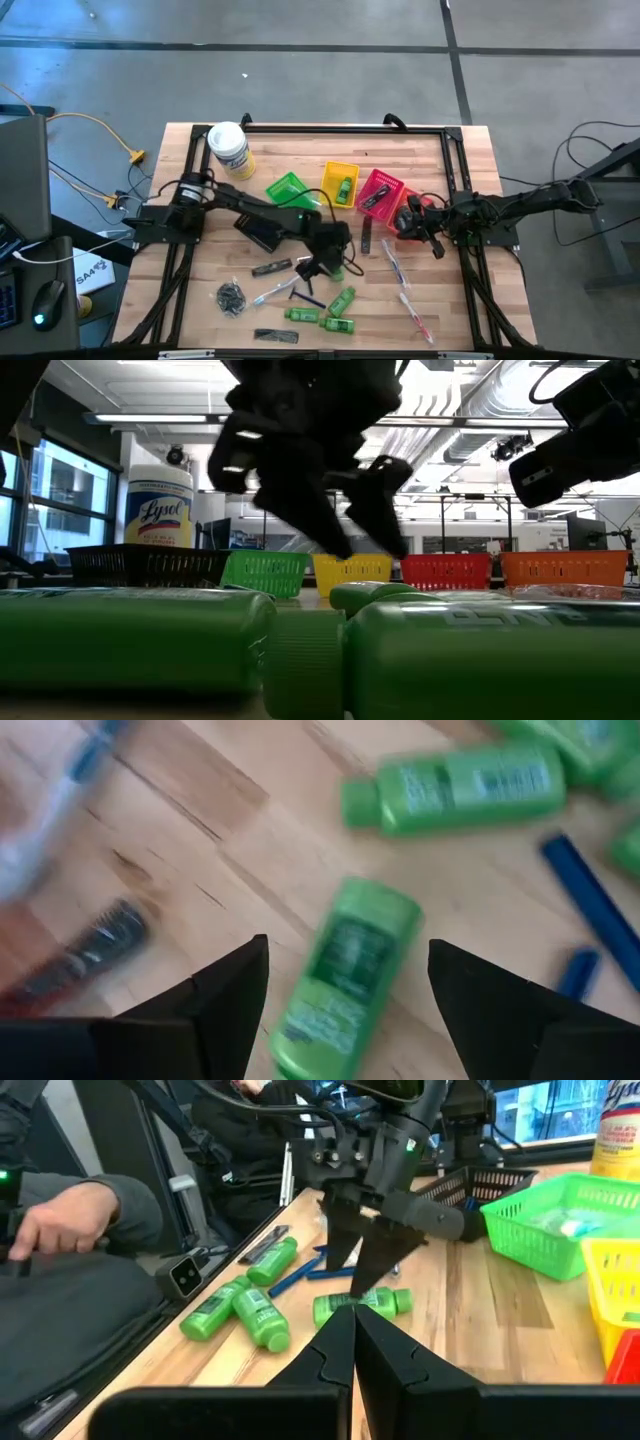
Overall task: Pick & Place Travel size toiletries
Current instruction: Put the green shampoo into the yellow bin
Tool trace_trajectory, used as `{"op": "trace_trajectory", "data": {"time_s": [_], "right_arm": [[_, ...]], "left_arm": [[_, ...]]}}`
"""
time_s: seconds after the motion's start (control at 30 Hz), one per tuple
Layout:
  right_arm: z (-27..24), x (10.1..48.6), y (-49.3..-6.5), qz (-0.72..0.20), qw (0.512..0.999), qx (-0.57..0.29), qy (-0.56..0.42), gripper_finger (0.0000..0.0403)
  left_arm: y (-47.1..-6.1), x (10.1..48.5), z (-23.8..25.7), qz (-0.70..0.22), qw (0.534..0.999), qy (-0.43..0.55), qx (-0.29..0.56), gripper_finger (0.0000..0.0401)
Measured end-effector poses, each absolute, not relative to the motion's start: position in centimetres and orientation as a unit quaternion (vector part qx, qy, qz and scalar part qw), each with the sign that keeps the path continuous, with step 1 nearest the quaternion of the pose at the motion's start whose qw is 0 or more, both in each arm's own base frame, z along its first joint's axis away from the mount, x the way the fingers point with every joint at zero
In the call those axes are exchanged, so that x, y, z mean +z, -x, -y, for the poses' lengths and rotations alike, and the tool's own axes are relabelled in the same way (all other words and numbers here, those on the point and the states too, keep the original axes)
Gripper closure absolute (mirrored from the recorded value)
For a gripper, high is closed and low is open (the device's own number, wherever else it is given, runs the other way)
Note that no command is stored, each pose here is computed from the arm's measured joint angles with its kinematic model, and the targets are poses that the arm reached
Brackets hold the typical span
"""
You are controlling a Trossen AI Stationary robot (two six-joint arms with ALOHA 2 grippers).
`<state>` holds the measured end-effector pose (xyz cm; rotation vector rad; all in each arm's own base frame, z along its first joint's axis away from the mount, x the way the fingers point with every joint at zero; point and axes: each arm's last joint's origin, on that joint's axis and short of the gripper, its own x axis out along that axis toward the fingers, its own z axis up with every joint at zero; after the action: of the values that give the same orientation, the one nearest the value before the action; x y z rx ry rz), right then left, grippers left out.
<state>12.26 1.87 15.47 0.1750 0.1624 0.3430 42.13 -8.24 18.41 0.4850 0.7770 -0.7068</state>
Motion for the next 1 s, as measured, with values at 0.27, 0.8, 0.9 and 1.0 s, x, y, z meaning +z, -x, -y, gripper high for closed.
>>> {"op": "trace_trajectory", "data": {"time_s": [0.27, 0.8, 0.9, 1.0], "right_arm": [[-2.0, 15.3, -12.2, -0.086, 0.978, 0.172, -0.081, 0.0401], [-2.0, 15.4, -12.2, -0.086, 0.978, 0.173, -0.081, 0.0401], [-2.0, 15.4, -12.2, -0.086, 0.978, 0.173, -0.081, 0.0401], [-2.0, 15.3, -12.2, -0.086, 0.978, 0.173, -0.081, 0.0401]], "left_arm": [[-42.3, 17.0, 8.4, -0.378, 0.827, -0.237, -0.342, 0.0135], [-43.2, 14.3, 7.5, -0.403, 0.824, -0.237, -0.320, 0.0136], [-43.2, 14.2, 7.3, -0.404, 0.826, -0.224, -0.322, 0.0149], [-43.2, 14.2, 7.1, -0.406, 0.827, -0.216, -0.324, 0.0177]]}}
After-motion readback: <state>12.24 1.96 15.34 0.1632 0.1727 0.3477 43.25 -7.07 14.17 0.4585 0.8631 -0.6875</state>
